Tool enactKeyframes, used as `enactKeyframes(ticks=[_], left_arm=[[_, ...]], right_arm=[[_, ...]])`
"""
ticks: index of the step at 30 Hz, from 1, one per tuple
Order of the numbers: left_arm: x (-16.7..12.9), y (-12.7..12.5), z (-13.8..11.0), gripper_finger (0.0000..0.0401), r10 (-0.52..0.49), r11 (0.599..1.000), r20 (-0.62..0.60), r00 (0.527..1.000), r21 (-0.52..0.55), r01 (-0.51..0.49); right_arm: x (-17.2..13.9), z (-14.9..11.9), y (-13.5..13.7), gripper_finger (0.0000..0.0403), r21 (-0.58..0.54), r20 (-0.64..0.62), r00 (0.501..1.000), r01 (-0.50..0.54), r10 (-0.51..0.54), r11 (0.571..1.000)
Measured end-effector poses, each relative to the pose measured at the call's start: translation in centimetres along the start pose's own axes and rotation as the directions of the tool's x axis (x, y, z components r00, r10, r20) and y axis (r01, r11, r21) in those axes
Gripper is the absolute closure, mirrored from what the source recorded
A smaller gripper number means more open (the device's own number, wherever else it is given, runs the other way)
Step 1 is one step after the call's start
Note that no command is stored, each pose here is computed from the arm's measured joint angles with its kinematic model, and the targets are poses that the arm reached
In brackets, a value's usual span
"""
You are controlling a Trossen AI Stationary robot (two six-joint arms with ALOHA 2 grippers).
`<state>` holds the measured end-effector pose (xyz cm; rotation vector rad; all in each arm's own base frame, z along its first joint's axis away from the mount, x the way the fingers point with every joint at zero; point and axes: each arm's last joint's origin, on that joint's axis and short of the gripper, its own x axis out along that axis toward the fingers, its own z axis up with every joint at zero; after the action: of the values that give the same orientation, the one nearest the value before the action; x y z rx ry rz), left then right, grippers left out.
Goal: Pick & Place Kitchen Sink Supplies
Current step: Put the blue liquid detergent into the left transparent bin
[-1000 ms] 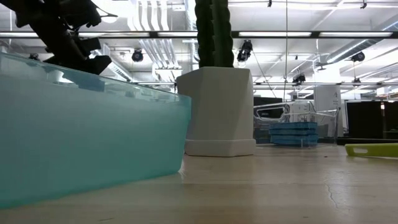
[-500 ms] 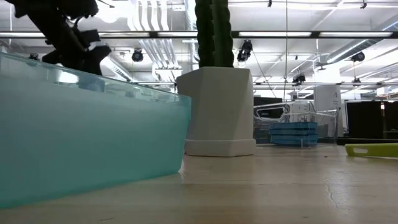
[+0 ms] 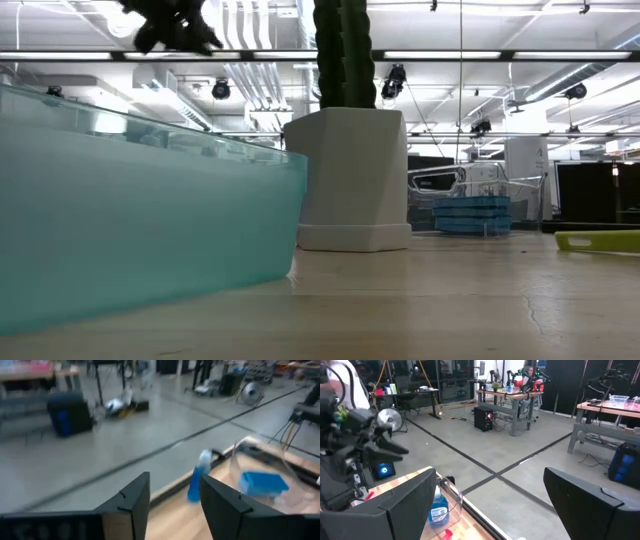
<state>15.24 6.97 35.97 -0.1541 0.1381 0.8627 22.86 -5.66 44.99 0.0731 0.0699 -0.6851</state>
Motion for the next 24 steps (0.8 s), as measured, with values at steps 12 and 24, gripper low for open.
enactKeyframes(ticks=[12, 24], left_arm=[[7.4, -0.2, 2.7, 0.0152, -0.172, 0.984, -0.051, 0.984, -0.055, 0.169], [16.4, -0.3, 2.3, 0.0133, -0.359, 0.920, -0.120, 0.926, 0.123, 0.372]], right_arm=[[0.0, -0.4, 0.0, 0.0037, 0.063, -0.029, 1.000, 0.003, -0.001, 0.998], [0.0, -0.5, 0.0, 0.0037, 0.104, -0.041, 0.999, 0.006, -0.002, 0.995]])
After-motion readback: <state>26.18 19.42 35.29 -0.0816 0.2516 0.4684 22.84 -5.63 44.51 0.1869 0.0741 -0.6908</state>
